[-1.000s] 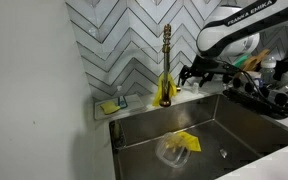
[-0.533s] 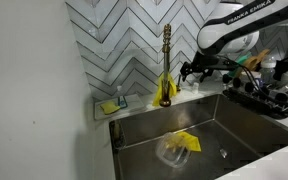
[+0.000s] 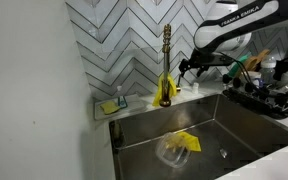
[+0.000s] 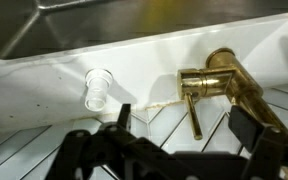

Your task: Pick up the bigger clear lunch box and put it on the counter, pick up the smaller clear lunch box and put it in the bigger clear lunch box, pick up the lunch boxes and put them in the sink, open the tap

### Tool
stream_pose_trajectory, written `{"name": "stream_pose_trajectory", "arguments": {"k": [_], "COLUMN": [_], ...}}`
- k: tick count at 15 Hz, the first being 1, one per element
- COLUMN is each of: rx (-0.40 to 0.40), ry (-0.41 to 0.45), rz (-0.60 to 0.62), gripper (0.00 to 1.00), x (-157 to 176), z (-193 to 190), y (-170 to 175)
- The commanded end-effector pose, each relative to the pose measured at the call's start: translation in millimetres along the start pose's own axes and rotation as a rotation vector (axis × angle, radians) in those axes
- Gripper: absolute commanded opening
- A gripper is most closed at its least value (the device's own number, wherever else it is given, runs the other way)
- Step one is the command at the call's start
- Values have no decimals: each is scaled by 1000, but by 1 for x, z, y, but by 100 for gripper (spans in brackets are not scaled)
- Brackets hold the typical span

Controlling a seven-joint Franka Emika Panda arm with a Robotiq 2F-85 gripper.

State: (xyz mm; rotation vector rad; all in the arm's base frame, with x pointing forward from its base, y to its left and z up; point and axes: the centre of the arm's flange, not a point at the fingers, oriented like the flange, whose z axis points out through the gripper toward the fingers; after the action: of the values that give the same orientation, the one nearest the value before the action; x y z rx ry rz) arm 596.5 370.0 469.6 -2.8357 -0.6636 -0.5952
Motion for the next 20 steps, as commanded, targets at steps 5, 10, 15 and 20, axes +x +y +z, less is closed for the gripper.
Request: {"name": "stream_pose_trajectory", "arguments": {"k": [5, 10, 15, 20], "rx": [20, 24, -7, -17], "ry": [65, 98, 108, 100], "rz": [-34, -54, -44, -37], "gripper": [100, 100, 100, 100], "x": [22, 28, 31, 30], "z": [40, 50, 47, 47], "y": [1, 5, 17, 20]}}
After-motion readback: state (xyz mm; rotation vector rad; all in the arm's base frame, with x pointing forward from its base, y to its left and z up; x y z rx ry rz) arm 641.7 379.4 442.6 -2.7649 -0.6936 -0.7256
